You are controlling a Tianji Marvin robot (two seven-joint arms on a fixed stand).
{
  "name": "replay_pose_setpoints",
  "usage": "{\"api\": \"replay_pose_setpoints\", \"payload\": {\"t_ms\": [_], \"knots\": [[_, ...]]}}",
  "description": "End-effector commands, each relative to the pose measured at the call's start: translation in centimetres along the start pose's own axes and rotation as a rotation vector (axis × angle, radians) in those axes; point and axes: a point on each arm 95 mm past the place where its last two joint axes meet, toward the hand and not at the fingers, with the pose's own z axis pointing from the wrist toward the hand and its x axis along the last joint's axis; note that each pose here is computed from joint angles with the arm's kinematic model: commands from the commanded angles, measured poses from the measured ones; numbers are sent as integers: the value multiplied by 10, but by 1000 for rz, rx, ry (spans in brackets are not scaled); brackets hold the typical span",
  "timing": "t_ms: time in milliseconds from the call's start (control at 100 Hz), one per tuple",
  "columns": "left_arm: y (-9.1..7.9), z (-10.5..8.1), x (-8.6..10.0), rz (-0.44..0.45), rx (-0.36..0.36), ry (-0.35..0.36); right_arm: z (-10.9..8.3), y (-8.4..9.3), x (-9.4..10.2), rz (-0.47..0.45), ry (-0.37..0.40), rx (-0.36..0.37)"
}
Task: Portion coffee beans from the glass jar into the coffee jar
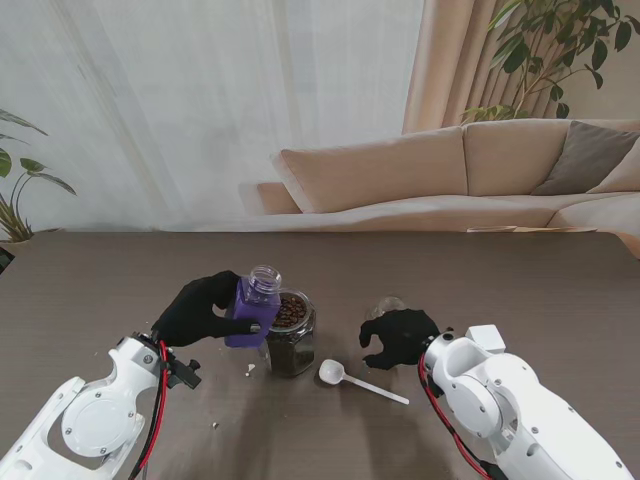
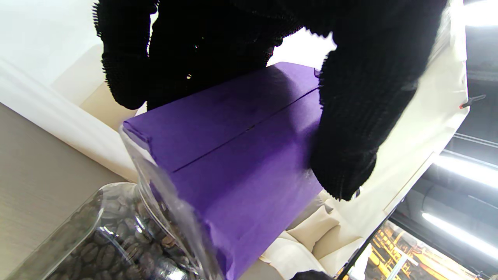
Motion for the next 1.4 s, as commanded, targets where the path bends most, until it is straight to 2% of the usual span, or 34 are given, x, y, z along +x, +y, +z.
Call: {"api": "replay_pose_setpoints", "payload": {"t_ms": [0,160,280,580,970,1390], "knots": [[1,1,1,-2,-16,8,-6,9,-5,-1,-16,-15],[0,2,2,-2,-14,13,-20,18,-26,8,-68,-46],[1,2,2,-3,-15,17,-30,22,-47,-17,-111,-58],[2,4,1,-8,-23,19,-55,19,-105,-66,-240,-38],[5,9,1,-14,-38,13,-74,6,-163,-119,-374,53],[7,13,2,-12,-52,6,-79,-2,-194,-146,-435,182]]}}
